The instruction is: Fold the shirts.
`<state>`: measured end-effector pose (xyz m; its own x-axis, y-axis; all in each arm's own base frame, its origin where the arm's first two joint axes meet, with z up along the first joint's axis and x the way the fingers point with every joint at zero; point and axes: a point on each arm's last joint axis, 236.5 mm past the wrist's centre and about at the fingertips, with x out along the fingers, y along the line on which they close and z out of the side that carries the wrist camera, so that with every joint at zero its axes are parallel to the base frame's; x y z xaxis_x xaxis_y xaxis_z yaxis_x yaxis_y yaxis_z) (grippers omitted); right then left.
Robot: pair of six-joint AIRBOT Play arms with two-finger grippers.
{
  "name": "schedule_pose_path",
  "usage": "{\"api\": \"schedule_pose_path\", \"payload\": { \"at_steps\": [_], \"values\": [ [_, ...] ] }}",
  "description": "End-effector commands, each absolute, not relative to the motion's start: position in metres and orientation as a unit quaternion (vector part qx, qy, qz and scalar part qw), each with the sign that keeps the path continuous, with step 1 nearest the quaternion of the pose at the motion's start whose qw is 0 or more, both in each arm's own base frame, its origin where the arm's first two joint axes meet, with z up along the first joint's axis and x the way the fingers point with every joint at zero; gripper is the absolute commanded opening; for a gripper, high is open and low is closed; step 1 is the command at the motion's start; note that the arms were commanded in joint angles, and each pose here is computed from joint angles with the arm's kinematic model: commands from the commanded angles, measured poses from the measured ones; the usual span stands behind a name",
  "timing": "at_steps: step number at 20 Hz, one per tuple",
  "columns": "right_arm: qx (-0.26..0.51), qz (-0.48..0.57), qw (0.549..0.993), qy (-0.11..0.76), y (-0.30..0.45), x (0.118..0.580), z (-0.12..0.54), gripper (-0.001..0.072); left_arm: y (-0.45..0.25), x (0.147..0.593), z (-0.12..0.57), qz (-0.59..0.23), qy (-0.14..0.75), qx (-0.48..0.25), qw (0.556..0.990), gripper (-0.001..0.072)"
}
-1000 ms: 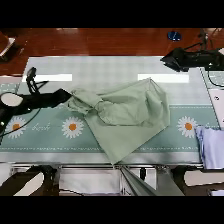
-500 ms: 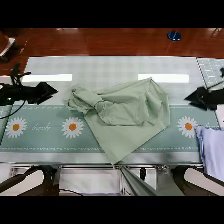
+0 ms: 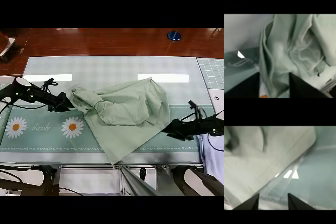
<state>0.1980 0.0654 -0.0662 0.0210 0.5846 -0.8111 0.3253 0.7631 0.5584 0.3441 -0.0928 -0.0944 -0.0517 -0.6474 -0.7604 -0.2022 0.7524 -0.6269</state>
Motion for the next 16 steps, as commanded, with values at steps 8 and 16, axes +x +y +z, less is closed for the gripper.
{"api": "schedule_pose_path", "payload": {
  "at_steps": [8, 16],
  "values": [
    [0.315, 0.109, 0.607, 0.722, 0.128, 0.191, -0.105, 0.0406, -0.106, 0.334, -0.097, -0.212, 0.720, -0.283, 0.597, 0.0022],
    [0.303, 0.146, 0.655, 0.676, 0.140, 0.253, -0.095, 0.0020, -0.103, 0.343, -0.082, -0.211, 0.700, -0.276, 0.624, 0.0022]
  ]
}}
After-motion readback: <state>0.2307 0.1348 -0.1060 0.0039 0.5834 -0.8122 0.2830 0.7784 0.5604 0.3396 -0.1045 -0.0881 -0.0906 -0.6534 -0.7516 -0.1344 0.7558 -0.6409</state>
